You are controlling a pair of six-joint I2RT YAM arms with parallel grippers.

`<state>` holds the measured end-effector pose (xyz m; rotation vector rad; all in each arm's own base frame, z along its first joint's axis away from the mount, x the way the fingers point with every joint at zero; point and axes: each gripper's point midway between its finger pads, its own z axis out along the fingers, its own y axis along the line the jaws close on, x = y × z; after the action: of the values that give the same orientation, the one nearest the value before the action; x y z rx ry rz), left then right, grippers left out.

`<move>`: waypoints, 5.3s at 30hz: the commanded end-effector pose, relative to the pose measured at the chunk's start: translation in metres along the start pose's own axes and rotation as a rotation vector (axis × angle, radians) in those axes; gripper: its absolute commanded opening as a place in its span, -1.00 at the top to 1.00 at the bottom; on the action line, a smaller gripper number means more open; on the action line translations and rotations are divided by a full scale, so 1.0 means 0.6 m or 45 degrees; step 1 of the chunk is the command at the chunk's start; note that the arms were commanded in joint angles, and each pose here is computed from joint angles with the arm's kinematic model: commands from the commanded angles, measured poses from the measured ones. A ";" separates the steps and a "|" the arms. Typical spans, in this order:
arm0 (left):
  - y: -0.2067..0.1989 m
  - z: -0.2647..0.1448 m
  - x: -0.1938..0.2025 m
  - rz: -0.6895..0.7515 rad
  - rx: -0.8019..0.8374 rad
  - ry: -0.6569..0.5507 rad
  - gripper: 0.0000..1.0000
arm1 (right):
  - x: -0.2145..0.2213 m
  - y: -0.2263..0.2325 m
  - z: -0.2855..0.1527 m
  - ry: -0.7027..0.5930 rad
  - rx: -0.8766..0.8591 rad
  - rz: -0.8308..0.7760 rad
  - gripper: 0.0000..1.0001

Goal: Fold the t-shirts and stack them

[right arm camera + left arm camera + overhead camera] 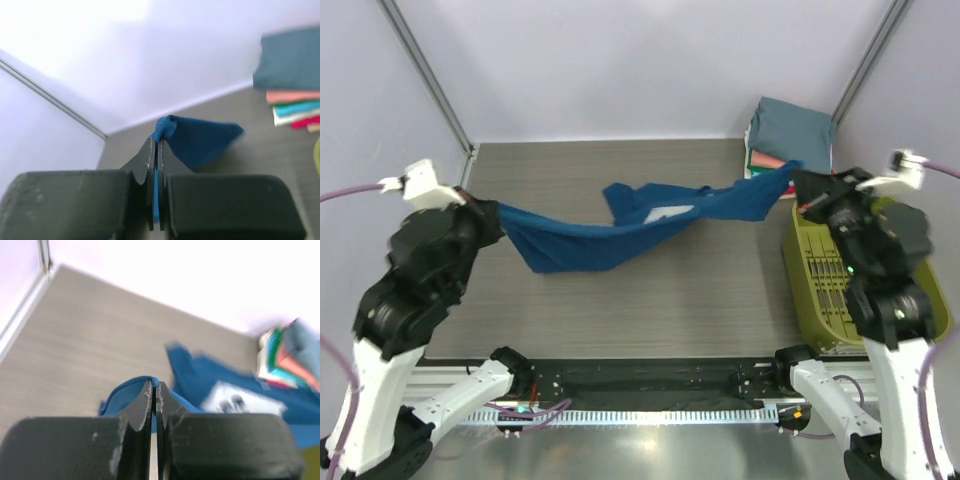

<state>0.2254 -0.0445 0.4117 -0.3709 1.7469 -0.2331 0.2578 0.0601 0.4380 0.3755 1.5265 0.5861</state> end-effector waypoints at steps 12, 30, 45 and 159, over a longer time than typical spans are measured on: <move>0.026 -0.142 -0.204 0.014 0.132 -0.475 0.99 | -0.259 0.139 -0.160 -0.447 -0.154 -0.028 0.97; 0.166 0.457 0.159 0.271 -0.625 0.841 0.31 | 0.269 -0.157 0.503 0.731 0.535 -0.142 0.07; 0.143 0.390 0.275 0.045 -0.565 0.707 -0.41 | 0.437 -0.171 0.441 0.862 0.395 -0.162 -0.99; 0.370 0.255 0.495 -0.621 -0.871 0.438 0.99 | 0.630 -0.194 -0.142 1.022 0.407 -0.063 0.97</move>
<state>0.2930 0.0685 0.0215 -1.3831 2.0158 0.0277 0.1611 0.1934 0.0409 0.3444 2.4720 0.5809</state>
